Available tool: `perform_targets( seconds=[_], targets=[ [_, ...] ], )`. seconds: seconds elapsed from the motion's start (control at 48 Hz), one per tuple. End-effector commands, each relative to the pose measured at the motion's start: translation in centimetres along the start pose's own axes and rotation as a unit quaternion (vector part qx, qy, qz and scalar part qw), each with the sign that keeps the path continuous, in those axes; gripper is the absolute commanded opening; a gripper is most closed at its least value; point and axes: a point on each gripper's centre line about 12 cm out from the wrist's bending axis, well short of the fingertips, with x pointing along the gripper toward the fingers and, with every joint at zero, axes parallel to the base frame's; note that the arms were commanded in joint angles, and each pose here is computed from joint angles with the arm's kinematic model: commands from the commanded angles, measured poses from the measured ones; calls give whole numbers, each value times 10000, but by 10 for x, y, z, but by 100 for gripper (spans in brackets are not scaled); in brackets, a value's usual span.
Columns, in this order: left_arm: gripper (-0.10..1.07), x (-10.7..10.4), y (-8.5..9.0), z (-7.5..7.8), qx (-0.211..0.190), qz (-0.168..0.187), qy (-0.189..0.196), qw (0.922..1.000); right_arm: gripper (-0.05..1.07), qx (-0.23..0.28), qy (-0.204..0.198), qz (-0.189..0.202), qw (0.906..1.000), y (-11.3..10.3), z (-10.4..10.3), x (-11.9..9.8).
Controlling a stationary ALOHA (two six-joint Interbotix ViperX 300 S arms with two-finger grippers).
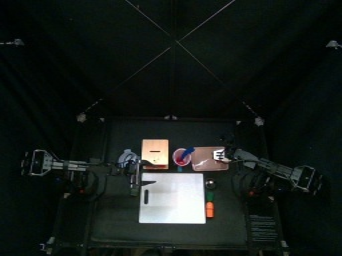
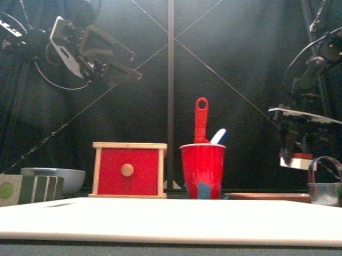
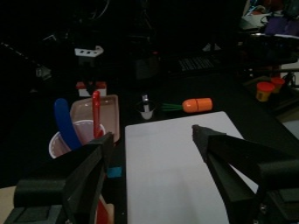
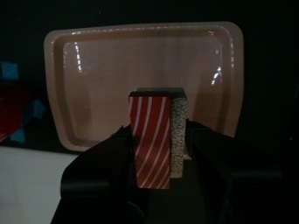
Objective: Place salmon sushi on plate
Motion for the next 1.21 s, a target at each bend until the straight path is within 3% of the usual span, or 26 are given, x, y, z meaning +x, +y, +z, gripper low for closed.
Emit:
perform_targets(
  seconds=[0.0, 0.375, 0.667, 0.938, 1.188],
  targets=[
    [103, 3, 3, 12, 1, 42, -194, 9998, 68, 68, 8, 11, 10000, -1, 8, 11],
    [103, 3, 5, 13, -64, 100, -214, 9997, 70, -262, 447, -667, 9964, -14, 6, 53],
    [103, 3, 6, 12, -75, 114, -204, 9997, 92, -245, 381, -596, 9972, -12, 10, 58],
    [103, 3, 6, 13, -88, 120, -205, 9997, 97, -248, 220, -432, 9985, 0, 17, 39],
    [103, 2, 5, 15, -65, 100, -237, 9996, 97, -896, -256, 385, 9949, 30, 6, -7]
  ],
)
